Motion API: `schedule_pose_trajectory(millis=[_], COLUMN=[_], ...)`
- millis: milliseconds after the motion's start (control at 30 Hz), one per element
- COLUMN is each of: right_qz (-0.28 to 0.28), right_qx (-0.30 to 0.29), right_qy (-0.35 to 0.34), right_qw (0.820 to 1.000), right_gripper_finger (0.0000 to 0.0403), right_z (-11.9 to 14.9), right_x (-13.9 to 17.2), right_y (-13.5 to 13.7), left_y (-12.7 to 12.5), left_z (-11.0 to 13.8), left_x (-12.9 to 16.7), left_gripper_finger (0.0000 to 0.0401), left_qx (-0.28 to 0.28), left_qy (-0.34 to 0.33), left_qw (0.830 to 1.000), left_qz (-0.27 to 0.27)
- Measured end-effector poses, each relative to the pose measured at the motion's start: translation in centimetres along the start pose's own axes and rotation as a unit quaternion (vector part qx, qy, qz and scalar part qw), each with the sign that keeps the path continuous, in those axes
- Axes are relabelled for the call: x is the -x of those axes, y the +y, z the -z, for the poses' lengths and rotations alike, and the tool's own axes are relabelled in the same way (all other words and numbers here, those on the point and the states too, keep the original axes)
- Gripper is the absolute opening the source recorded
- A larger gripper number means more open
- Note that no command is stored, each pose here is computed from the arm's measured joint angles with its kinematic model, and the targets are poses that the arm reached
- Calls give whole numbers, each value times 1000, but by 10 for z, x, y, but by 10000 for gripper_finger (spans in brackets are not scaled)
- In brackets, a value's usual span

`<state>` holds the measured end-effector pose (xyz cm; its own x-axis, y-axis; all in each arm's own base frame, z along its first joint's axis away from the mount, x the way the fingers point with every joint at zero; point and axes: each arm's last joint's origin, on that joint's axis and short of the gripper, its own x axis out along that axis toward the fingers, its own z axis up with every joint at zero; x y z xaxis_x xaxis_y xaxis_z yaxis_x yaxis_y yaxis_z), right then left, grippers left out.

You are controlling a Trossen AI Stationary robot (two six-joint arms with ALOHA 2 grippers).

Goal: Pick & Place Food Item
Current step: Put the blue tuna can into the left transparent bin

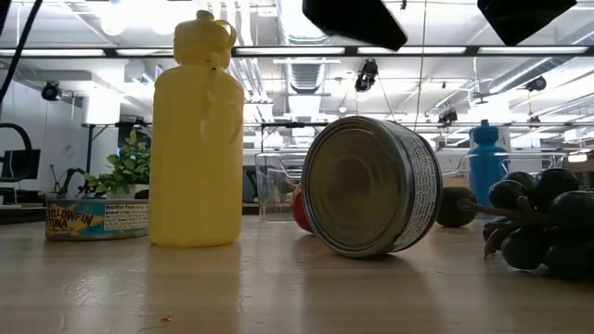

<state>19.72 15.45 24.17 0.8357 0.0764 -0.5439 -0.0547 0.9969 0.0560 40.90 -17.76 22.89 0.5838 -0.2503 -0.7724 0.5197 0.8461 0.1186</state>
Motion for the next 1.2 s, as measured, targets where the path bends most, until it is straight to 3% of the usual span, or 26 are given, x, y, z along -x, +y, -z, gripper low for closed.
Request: schedule_pose_trajectory(millis=[233,567,1200], right_qz=[0,0,0], right_qx=[0,0,0], right_qy=[0,0,0], right_qw=[1000,1000,1000], right_gripper_finger=[101,97,76], right_z=[0,0,0], right_x=[0,0,0], right_y=[0,0,0], left_y=[2,6,13], left_z=[-7,5,16], left_x=[-4,-23,-41], left_gripper_finger=[393,393,398], left_qx=[-13,-51,16], left_qy=[17,49,70], left_qw=[1000,997,997], left_qz=[-3,-19,-20])
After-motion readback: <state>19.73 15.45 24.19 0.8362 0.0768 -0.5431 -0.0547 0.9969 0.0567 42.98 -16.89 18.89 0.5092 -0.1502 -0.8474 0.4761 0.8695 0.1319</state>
